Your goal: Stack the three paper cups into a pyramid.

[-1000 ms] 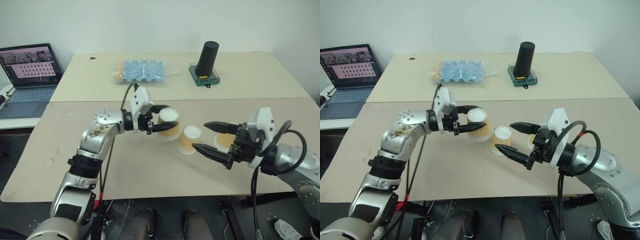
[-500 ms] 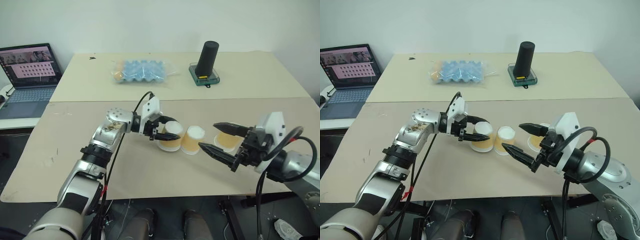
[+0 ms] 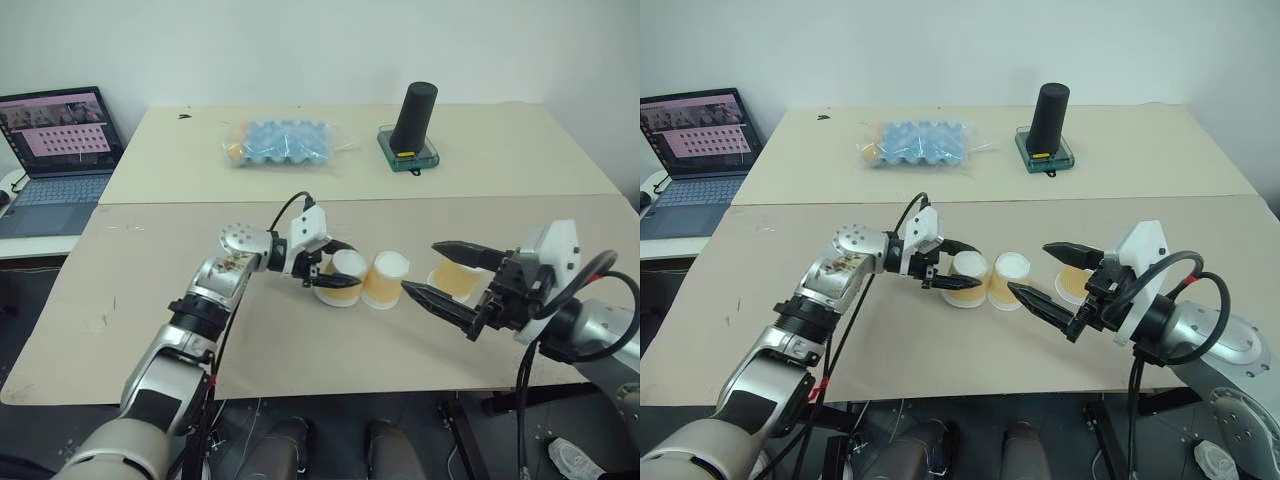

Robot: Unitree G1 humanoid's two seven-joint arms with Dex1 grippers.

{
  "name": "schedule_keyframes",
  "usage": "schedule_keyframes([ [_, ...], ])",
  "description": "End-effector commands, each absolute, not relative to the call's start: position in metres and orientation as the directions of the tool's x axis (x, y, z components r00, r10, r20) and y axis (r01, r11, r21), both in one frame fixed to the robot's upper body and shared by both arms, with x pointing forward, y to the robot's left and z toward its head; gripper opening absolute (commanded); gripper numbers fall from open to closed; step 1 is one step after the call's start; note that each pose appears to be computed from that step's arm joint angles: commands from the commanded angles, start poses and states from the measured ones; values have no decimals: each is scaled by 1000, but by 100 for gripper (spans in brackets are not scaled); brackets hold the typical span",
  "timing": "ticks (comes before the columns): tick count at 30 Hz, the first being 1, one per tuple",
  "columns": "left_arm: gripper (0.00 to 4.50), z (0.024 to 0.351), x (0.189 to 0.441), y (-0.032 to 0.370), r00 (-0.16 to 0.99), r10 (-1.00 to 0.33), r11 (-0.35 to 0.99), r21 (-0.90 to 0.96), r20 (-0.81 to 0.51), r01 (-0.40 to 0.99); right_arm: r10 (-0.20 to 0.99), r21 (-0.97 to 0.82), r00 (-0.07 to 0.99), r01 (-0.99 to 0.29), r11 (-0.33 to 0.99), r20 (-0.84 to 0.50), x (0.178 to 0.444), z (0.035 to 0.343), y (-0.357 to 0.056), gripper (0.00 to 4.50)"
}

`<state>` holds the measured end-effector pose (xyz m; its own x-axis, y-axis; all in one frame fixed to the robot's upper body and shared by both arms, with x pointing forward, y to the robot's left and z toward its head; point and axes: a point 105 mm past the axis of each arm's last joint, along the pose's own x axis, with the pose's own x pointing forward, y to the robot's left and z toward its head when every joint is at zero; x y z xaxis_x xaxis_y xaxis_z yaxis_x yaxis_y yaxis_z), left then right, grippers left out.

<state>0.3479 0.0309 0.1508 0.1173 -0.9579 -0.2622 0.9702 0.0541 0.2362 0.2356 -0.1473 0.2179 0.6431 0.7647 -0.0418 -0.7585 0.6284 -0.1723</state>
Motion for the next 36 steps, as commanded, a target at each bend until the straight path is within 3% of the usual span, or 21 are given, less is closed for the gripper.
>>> schedule_keyframes([
  [1,258,146,351,33,143,-955,81,238,-259,968,777,-226,629,-758,612,-7,230,232,-145,450],
  [6,258,144,350,33,140,-957,82,225,-255,971,777,-229,629,-758,611,-12,230,232,-146,450],
  [8,358,144,350,33,141,-957,85,222,-253,971,778,-229,628,-759,609,-13,230,233,-146,450],
  [11,445,144,349,33,142,-958,87,221,-250,971,780,-228,626,-762,607,-16,230,233,-146,450],
  [31,445,162,332,58,173,-962,132,194,-213,972,788,-217,615,-773,596,-27,234,231,-148,450],
  [36,445,183,331,68,228,-959,185,238,-168,954,782,-215,622,-769,602,-37,236,229,-150,450],
])
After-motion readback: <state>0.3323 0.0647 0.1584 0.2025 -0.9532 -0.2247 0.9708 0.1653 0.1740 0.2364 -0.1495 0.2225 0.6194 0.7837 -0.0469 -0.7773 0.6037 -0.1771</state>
